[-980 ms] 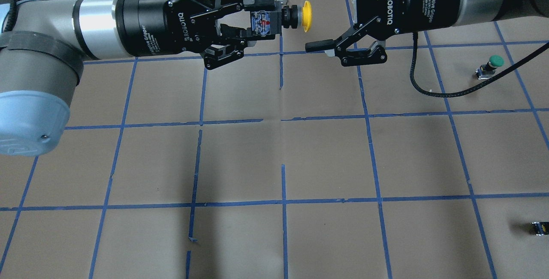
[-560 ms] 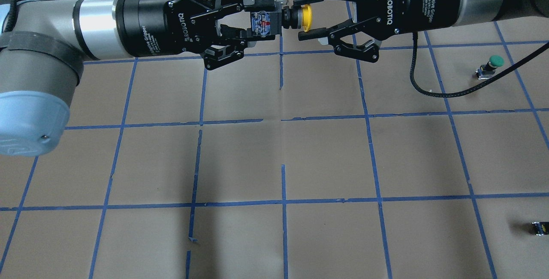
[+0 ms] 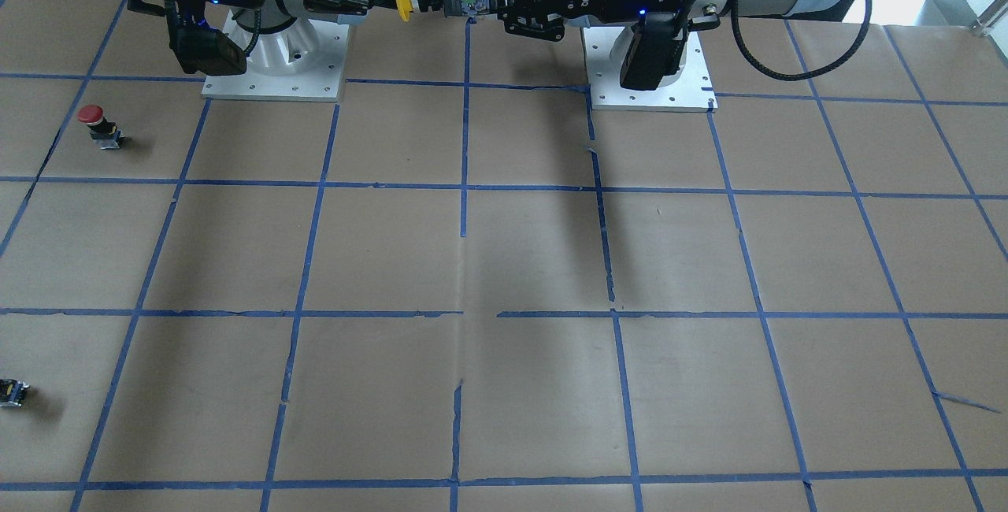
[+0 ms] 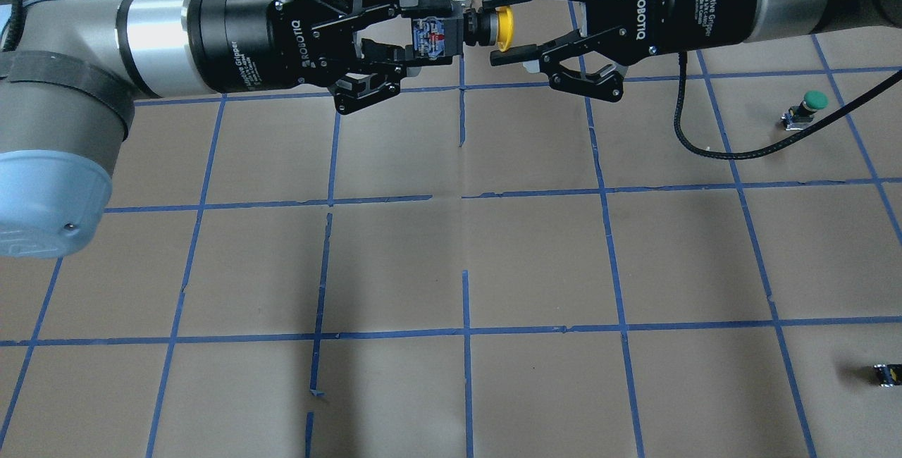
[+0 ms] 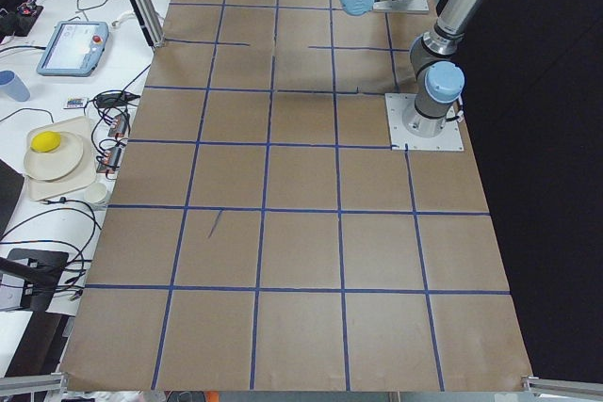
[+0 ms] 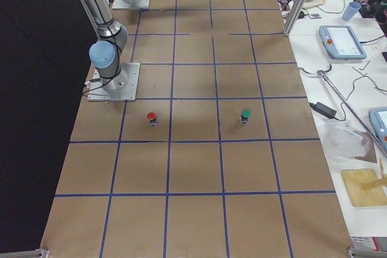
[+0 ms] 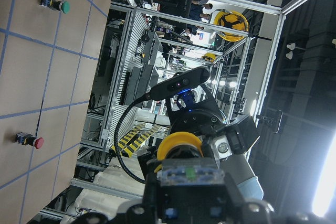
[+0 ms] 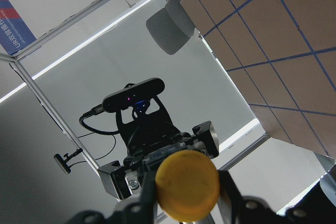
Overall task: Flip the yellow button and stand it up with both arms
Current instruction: 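Close the right gripper on the yellow cap and open the left gripper, then carry the button down with the right gripper while the left gripper withdraws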
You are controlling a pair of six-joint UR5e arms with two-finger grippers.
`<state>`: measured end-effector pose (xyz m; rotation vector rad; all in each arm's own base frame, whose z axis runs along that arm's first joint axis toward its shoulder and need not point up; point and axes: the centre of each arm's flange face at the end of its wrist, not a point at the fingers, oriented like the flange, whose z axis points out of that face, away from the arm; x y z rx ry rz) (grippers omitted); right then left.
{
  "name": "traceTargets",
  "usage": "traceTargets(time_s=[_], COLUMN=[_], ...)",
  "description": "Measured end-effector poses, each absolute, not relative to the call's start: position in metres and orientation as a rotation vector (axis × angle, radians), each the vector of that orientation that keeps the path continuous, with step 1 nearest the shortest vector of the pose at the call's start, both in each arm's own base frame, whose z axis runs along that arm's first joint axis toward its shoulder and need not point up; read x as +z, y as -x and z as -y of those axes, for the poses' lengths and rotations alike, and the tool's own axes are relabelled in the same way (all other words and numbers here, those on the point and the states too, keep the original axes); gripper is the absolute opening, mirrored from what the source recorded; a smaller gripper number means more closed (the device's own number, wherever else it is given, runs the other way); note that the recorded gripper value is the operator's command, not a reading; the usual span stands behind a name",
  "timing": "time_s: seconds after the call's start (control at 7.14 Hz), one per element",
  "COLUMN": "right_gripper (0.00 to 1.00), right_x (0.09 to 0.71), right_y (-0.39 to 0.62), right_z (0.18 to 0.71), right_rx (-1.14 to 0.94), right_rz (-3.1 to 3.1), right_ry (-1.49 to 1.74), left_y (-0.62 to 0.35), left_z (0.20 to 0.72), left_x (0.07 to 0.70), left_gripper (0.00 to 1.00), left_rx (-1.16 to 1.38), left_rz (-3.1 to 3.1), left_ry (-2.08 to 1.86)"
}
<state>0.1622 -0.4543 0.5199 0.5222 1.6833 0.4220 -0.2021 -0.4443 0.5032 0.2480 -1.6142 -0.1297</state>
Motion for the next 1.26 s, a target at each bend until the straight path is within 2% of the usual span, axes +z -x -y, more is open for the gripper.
traceTargets(time_s=[0.14,0.28,0.42,0.56,1.26], right_gripper=[0.26,0.26,0.26,0.26,0.26], right_x=[0.5198,0.5204,0.5213,0.5221,0.5254], right_y=[-0.1622,-0.1623,-0.1622,-0.1621,-0.1584], right_z=[0.4545,0.4546,0.455,0.4553,0.4571], right_rx=[0.422,0.421,0.42,0.419,0.404], right_rz=[-1.683,-1.684,-1.684,-1.684,-1.69], right_ry=[-0.522,-0.522,-0.521,-0.521,-0.517], left_y=[0.2022,0.2021,0.2021,0.2021,0.2016], left_z=[0.4438,0.4437,0.444,0.4441,0.4444], left_x=[0.5029,0.5032,0.504,0.5042,0.5046], left_gripper=[0.18,0.34,0.62,1.0,1.0], left_rx=[-0.13,-0.131,-0.133,-0.141,-0.153], left_rz=[1.615,1.615,1.614,1.615,1.624], left_ry=[-0.248,-0.249,-0.252,-0.26,-0.277])
